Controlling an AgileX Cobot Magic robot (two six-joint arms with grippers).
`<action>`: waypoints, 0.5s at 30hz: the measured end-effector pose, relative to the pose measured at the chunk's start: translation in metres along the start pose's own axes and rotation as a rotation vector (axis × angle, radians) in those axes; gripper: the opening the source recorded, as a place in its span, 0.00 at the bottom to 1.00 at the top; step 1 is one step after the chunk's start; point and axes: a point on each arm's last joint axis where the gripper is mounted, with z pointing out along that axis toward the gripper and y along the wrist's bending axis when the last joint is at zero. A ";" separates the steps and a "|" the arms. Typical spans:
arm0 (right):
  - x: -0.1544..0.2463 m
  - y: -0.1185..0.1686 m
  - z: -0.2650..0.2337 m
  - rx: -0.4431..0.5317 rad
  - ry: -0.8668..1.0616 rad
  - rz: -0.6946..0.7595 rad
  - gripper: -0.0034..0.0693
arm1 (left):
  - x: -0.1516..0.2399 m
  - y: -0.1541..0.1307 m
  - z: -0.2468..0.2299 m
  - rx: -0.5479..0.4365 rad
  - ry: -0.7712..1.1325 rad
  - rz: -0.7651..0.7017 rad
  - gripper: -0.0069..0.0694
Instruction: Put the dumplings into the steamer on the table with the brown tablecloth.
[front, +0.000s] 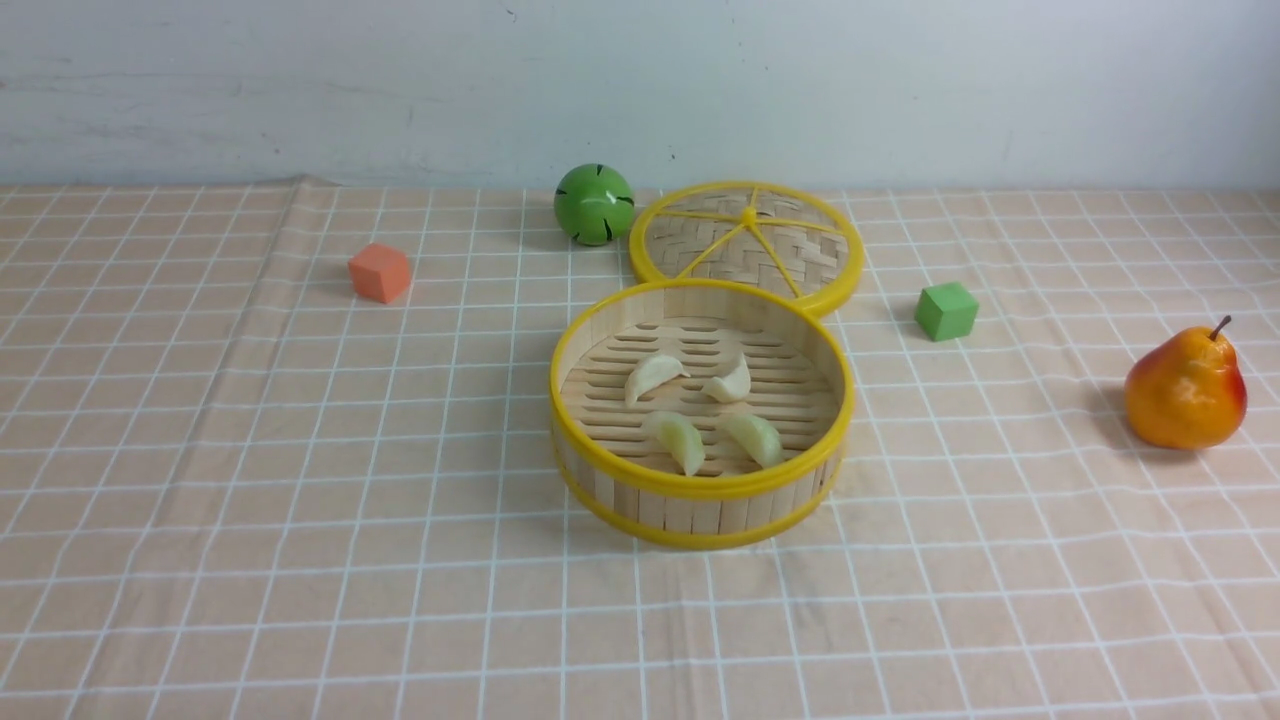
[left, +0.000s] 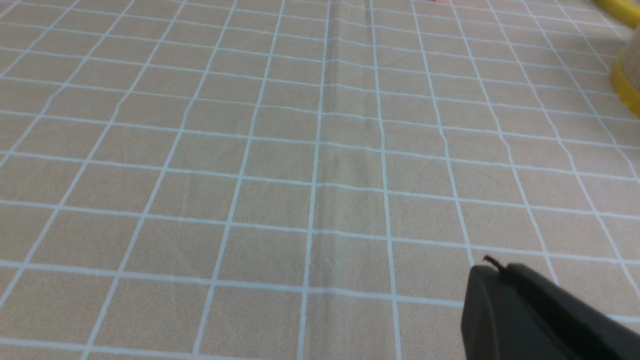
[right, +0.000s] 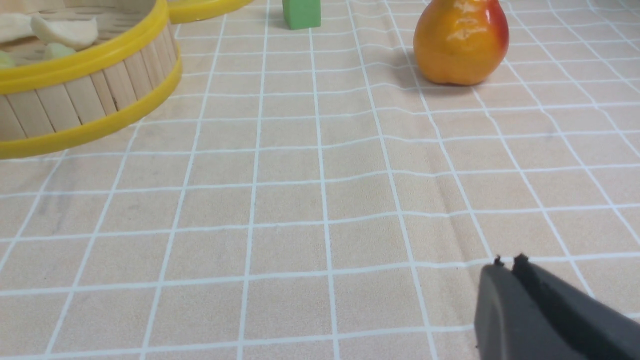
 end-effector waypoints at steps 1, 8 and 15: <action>0.000 0.000 0.000 0.000 0.000 0.000 0.08 | 0.000 0.000 0.000 0.000 0.000 -0.001 0.07; 0.000 0.000 0.000 0.000 0.000 0.000 0.09 | 0.000 0.000 0.000 0.000 0.002 -0.001 0.07; 0.000 0.000 0.000 0.000 0.000 0.000 0.10 | 0.000 0.000 0.000 0.000 0.002 -0.001 0.07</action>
